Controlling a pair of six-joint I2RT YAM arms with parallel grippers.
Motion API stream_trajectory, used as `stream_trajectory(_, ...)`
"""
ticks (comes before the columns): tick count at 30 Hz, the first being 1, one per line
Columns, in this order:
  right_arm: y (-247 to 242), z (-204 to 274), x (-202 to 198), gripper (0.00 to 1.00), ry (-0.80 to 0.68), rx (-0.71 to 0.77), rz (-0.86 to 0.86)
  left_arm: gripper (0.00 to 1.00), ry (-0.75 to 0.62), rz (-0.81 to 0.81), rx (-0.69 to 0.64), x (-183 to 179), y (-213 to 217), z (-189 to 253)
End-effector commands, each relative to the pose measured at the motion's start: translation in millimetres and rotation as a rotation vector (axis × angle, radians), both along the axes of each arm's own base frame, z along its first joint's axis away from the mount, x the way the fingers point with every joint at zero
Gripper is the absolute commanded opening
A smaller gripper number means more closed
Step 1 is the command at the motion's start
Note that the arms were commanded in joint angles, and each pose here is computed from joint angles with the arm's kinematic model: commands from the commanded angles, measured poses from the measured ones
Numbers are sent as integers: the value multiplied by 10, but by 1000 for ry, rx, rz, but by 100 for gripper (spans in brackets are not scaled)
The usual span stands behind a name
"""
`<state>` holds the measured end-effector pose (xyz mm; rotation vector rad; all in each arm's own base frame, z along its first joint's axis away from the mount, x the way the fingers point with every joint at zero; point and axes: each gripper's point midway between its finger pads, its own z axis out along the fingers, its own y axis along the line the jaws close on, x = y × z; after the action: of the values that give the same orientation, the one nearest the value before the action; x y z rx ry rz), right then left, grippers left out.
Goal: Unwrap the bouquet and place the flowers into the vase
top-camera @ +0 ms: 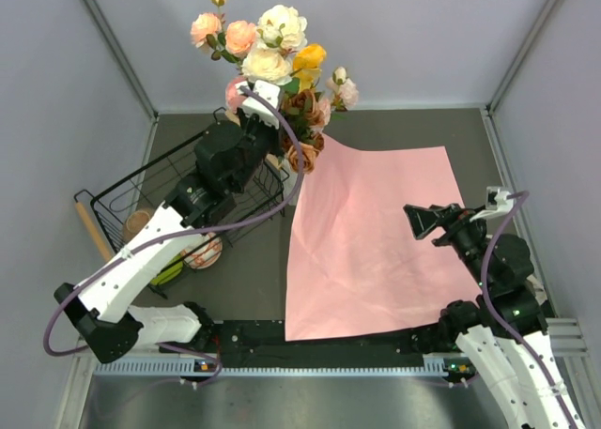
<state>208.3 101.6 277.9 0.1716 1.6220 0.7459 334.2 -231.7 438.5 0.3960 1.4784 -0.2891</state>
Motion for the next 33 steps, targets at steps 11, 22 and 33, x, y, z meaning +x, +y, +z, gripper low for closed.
stream_trajectory(11, 37, 81, -26, 93, -35, 26, 23, 0, -13, 58, -69, 111, 63, -317)
stream_trajectory(22, 42, 47, -23, 93, -23, 30, 24, 0, 67, 51, -50, 151, 23, -746)
stream_trajectory(33, 44, 79, -48, 93, -35, 34, 29, 0, 116, 45, -72, 170, -12, -960)
